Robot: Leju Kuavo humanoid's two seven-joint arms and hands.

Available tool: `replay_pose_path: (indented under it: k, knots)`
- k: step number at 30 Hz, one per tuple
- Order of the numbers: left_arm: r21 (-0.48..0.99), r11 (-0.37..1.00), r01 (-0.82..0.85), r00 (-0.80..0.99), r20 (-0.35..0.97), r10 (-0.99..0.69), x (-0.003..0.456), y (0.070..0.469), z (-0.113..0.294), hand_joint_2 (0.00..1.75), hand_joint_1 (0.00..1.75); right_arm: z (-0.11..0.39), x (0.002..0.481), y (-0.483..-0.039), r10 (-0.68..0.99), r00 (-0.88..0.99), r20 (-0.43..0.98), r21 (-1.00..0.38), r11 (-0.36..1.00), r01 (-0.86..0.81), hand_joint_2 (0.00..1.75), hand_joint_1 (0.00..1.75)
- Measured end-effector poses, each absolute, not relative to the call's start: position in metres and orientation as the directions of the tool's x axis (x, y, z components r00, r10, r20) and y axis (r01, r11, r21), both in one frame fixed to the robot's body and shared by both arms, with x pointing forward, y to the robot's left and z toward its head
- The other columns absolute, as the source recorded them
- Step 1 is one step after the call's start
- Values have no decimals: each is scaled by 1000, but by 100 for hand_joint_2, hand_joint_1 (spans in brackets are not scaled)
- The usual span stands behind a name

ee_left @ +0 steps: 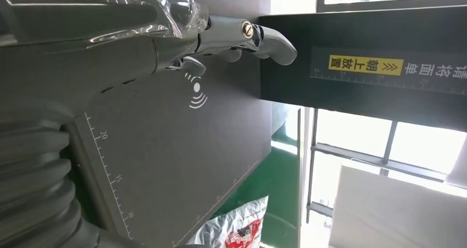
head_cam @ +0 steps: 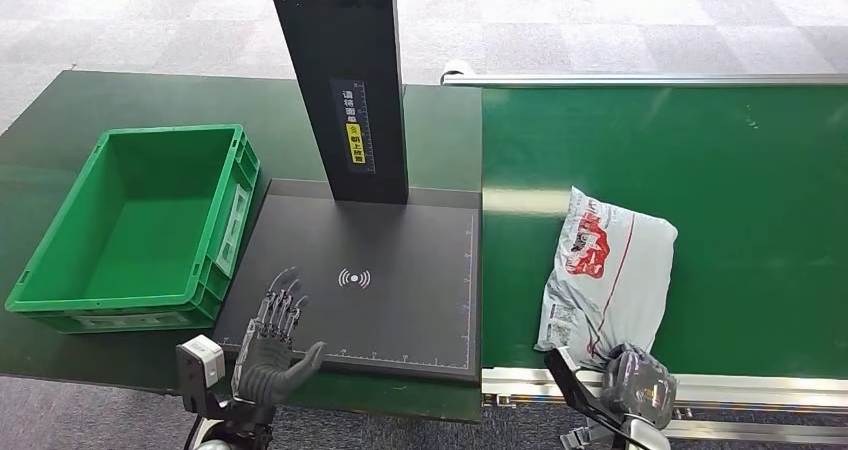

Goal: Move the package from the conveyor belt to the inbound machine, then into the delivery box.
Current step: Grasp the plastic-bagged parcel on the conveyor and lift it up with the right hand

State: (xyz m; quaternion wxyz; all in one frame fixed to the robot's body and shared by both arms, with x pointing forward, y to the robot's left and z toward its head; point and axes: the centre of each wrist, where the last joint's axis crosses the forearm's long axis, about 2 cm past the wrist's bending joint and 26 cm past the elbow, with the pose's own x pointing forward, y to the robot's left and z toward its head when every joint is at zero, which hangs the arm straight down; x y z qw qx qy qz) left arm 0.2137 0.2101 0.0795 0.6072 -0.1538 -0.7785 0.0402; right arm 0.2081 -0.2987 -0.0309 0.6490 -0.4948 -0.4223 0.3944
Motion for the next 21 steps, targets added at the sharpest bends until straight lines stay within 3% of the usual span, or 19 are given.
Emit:
replay_pose_path:
  k: [9, 14, 19, 21]
  knots:
    - [-249, 949, 196, -216, 932, 289, 214, 210, 79, 175, 0, -31, 206, -298, 922, 334, 197, -967, 239, -90, 175, 175]
    - [-249, 948, 198, -217, 932, 290, 215, 209, 79, 175, 0, -25, 206, -290, 877, 309, 369, -902, 418, -106, 175, 175]
    - [-249, 948, 199, -217, 932, 290, 217, 209, 78, 175, 0, -19, 204, -282, 849, 294, 438, -870, 483, -98, 175, 175]
    - [-248, 949, 196, -222, 931, 290, 218, 209, 78, 175, 0, -16, 201, -277, 776, 269, 570, -783, 613, -109, 175, 175]
